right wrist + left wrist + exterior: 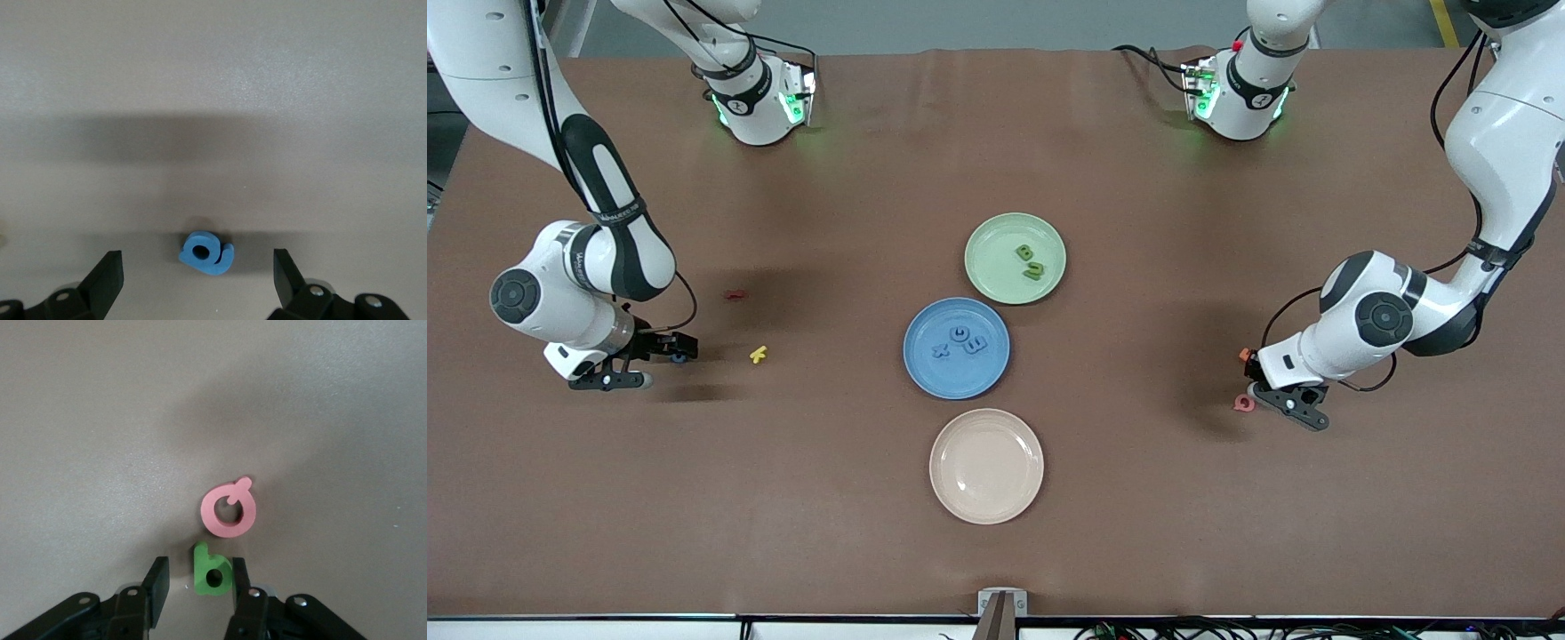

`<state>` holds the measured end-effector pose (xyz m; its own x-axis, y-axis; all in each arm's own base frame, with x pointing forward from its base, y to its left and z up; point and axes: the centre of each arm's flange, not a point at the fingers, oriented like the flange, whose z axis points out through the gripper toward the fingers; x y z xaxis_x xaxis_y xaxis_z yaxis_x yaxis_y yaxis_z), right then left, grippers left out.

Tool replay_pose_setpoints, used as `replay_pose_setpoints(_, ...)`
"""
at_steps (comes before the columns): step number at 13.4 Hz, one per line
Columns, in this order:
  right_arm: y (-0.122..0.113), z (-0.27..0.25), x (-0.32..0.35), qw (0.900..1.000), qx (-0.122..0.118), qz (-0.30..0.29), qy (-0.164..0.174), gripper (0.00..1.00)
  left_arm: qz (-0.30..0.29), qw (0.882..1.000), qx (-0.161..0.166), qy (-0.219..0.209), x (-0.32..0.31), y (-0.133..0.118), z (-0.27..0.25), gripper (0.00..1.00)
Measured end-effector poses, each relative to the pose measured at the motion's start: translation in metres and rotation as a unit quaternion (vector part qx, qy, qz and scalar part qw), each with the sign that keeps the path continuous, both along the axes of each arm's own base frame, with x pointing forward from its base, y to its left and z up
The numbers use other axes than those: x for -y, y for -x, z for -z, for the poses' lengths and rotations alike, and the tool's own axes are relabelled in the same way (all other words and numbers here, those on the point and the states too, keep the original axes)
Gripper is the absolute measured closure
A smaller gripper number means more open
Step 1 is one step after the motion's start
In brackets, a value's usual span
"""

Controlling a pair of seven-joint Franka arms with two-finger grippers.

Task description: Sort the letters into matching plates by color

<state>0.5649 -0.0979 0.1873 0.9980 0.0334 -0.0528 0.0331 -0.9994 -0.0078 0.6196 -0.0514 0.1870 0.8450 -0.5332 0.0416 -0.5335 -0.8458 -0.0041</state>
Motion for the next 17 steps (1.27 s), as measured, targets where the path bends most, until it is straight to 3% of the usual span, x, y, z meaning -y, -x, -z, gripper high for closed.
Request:
replay_pose_setpoints(1,0.001,0.003,0.000,1.000,0.001,0.000,0.001,0.01,0.001,1.000,0.000,0.000,0.001,0.000,0.000,0.63)
replay_pose_setpoints(5,0.001,0.012,0.000,1.000,0.004,-0.001,0.002,0.10,0.001,1.000,-0.001,0.000,0.001,0.000,0.001,0.64)
replay_pose_setpoints(7,0.002,0.014,0.000,1.000,0.004,-0.001,0.002,0.26,0.000,1.000,-0.001,0.000,0.001,0.000,0.001,0.61)
replay_pose_setpoints(8,0.002,0.015,0.000,1.000,0.003,-0.001,0.002,0.26,-0.002,1.000,-0.001,0.000,0.001,0.000,0.001,0.60)
replay_pose_setpoints(10,0.001,0.015,0.001,1.000,0.004,-0.001,0.003,0.47,-0.008,1.000,-0.002,0.001,0.001,0.000,0.001,0.60)
replay_pose_setpoints(13,0.001,0.013,0.002,1.000,0.006,0.000,0.003,0.61,-0.009,1.000,-0.004,0.001,0.005,0.002,0.003,0.60)
replay_pose_setpoints(17,0.001,0.013,0.002,1.000,0.007,-0.001,0.003,0.61,-0.018,1.000,-0.013,0.009,0.005,0.004,0.005,0.60)
